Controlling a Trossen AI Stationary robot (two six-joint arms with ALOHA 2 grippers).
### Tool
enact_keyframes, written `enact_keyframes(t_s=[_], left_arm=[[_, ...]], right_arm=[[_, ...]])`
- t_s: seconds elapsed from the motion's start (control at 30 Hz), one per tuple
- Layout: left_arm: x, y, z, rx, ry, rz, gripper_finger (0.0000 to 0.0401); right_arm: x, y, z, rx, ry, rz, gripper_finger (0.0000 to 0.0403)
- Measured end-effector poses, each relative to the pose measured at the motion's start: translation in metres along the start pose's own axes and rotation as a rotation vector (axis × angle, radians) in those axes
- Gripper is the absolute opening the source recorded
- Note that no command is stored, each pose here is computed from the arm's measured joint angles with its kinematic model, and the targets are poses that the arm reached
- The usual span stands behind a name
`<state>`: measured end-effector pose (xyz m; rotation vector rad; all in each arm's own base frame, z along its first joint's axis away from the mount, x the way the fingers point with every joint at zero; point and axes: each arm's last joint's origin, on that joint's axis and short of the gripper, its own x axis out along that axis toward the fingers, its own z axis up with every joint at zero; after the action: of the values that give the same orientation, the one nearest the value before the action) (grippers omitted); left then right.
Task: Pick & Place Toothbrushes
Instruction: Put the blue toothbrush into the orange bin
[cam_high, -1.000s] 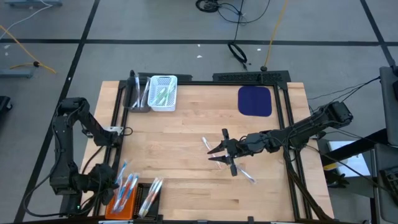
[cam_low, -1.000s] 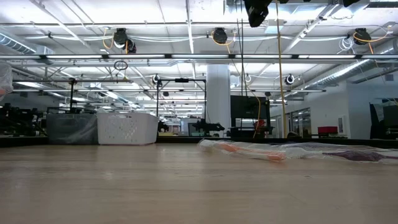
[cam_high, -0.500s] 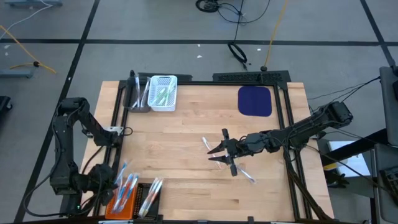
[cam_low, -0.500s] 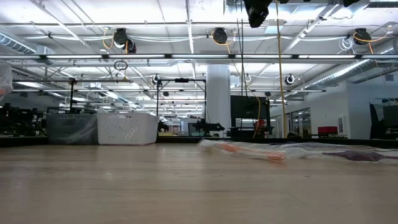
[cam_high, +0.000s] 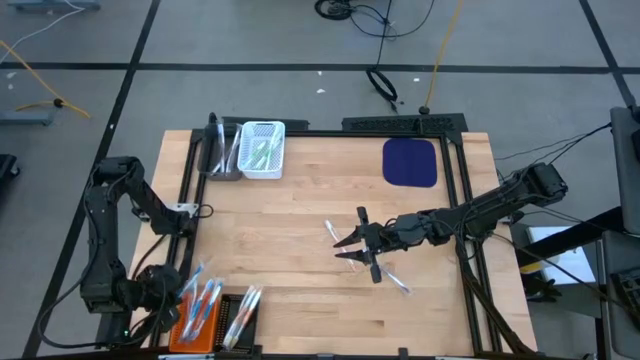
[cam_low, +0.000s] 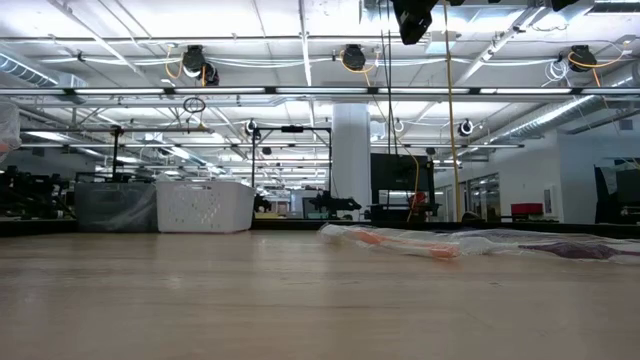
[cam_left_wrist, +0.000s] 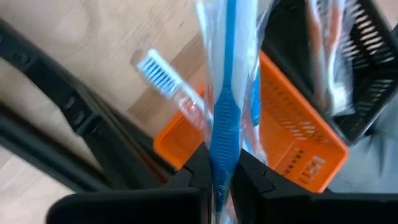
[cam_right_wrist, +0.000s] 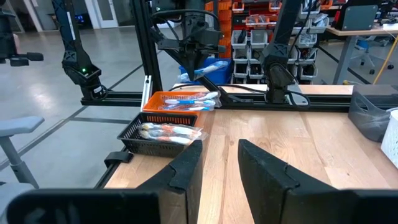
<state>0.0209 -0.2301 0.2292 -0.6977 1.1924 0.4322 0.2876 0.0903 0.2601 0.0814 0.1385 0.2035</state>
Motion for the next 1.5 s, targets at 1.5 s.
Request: enact_keyframes(t_s=[1.5], left_arm=[[0.000, -0.011, 0.007, 0.059, -0.152, -0.172, 0.0016]], right_arm=[[0.000, 0.000, -0.003, 0.000, 0.029, -0.003, 0.0093]])
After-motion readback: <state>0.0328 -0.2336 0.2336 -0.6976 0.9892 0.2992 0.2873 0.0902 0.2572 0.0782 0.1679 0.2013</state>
